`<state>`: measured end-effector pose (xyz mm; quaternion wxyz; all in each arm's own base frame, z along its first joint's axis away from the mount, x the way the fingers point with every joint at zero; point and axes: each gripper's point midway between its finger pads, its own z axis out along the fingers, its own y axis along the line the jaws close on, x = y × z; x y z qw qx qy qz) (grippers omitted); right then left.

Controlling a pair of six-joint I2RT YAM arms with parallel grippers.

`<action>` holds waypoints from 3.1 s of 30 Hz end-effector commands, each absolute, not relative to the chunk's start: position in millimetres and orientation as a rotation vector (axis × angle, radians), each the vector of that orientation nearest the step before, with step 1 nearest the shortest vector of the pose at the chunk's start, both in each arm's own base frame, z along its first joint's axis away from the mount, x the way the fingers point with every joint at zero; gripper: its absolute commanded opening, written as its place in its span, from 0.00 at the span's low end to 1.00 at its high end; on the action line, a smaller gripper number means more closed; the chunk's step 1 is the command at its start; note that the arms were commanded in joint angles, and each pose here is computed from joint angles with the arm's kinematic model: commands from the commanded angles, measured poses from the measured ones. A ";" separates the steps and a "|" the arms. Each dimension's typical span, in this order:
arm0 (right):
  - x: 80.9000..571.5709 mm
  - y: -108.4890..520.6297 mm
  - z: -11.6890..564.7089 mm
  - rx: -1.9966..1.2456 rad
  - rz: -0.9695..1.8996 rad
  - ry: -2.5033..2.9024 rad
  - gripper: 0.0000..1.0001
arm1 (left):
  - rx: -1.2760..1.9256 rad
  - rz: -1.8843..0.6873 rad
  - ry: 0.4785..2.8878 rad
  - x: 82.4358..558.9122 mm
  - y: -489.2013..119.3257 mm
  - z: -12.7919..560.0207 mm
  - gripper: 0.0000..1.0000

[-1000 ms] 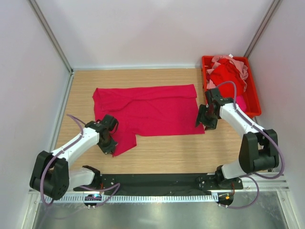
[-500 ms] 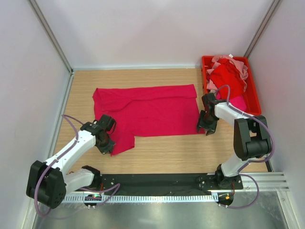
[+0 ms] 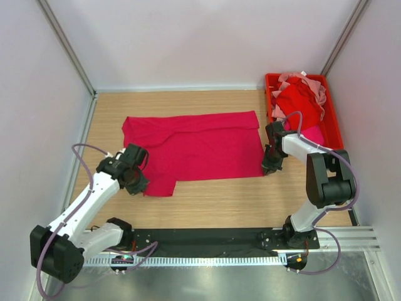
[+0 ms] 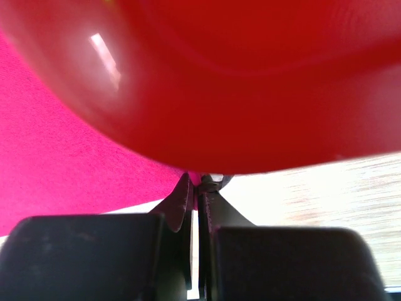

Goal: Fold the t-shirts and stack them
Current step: Fold the tshirt

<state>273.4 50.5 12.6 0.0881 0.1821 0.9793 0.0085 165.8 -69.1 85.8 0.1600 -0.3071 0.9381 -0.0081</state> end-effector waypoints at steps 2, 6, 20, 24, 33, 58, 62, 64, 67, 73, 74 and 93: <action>273.8 43.8 23.6 0.488 -0.027 2.922 0.01 | -0.748 -0.010 2.579 192.1 -61.7 126.1 0.00; 283.6 44.1 43.4 0.459 -0.032 2.907 0.01 | -0.659 0.029 2.519 218.2 -58.7 161.0 0.00; 359.3 49.8 80.5 0.411 -0.047 2.844 0.01 | -0.433 0.208 2.416 327.9 -60.0 214.1 0.00; 388.5 53.2 80.5 0.403 -0.052 2.843 0.01 | -0.453 0.175 2.422 362.3 -55.2 213.3 0.00; 423.5 54.5 78.4 0.445 -0.080 2.831 0.01 | -0.416 0.097 2.437 412.4 -46.0 204.1 0.00; 474.6 47.2 66.0 0.503 -0.098 2.798 0.01 | -0.444 0.054 2.462 469.8 -42.0 174.8 0.00; 477.5 46.8 62.1 0.502 -0.091 2.807 0.01 | -0.465 0.045 2.462 475.9 -42.8 173.3 0.00; 479.2 45.9 62.2 0.502 -0.093 2.805 0.01 | -0.472 0.039 2.448 479.4 -43.2 175.2 0.00; 482.8 44.8 63.2 0.513 -0.078 2.795 0.01 | -0.474 0.034 2.452 483.3 -43.3 172.9 0.00; 496.9 49.1 68.1 0.541 -0.004 2.753 0.02 | -0.497 0.031 2.469 492.0 -39.2 165.7 0.00; 498.9 50.7 68.6 0.551 0.014 2.750 0.02 | -0.500 0.028 2.468 493.6 -38.4 164.5 0.00; 530.2 47.6 72.3 0.587 0.083 2.694 0.51 | -0.620 -0.013 2.479 513.9 -21.6 150.3 0.47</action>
